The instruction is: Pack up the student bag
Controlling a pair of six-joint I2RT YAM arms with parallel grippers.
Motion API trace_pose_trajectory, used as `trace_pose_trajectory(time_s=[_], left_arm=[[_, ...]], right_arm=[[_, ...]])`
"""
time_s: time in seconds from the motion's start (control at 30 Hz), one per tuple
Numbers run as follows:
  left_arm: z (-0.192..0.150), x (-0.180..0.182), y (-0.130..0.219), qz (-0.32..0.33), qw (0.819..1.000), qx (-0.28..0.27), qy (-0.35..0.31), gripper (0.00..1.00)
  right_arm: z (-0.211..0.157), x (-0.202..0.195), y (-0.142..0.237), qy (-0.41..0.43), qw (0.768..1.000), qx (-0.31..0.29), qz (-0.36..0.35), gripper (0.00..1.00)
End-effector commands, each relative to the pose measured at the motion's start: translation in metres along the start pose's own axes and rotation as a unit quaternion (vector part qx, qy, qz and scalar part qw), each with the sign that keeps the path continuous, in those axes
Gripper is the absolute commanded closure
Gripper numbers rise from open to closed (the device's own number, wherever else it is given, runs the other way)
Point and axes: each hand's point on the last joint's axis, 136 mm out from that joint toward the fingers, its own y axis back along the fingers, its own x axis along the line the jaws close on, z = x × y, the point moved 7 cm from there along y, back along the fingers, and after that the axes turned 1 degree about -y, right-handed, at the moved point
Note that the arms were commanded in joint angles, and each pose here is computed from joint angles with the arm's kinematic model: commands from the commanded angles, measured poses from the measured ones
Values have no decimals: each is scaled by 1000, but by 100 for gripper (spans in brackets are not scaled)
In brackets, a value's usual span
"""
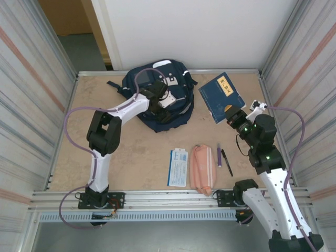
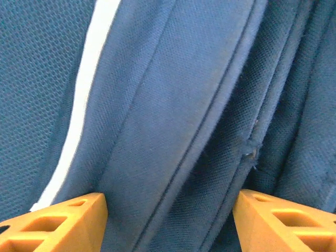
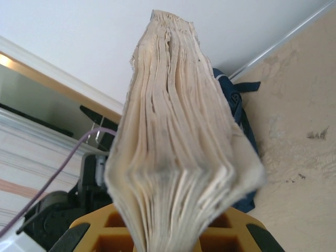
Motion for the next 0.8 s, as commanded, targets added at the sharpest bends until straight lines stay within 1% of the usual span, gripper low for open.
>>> trace_pose_trajectory(time_s=[0.0,0.03,0.07,0.1,0.17,0.2,0.23,0.27,0.33,0.4,0.43,0.5,0.63,0.7,0.77], left_arm=[[-5,15,-8,37,998,47,-25,40],[-4,16,-11,38,998,50,-27,42],[-3,16,-14,39,998,50,-27,46],[-2,16,-16,39,998,48,-27,52],[1,17,-18,43,998,40,-25,58],[4,18,-20,54,998,35,-23,63],[6,19,-19,61,997,29,-24,73],[9,16,-16,58,998,22,-29,79],[18,12,-3,56,998,2,-32,89],[31,13,20,80,996,-32,-22,100],[36,15,32,91,995,-50,-15,100],[48,19,71,103,989,-107,10,100],[60,26,133,133,973,-185,49,100],[62,30,162,151,962,-220,67,100],[63,33,183,168,952,-242,89,100]], right_arm=[[12,19,10,25,999,-17,35,100],[12,20,9,25,999,-15,36,100],[11,20,8,23,999,-12,36,100],[11,19,7,20,999,-10,37,100],[9,19,6,17,999,-4,37,100],[8,18,5,12,999,1,38,100],[7,17,3,7,999,6,37,100],[5,16,2,1,999,11,37,100],[-1,11,-4,-14,999,30,34,100],[-10,3,-15,-39,997,59,29,100],[-15,0,-21,-52,995,74,27,100],[-23,-1,-34,-72,990,116,34,100],[-35,-2,-49,-77,979,184,28,100],[-39,-6,-53,-85,976,202,11,100],[-42,-11,-57,-97,972,213,2,100]])
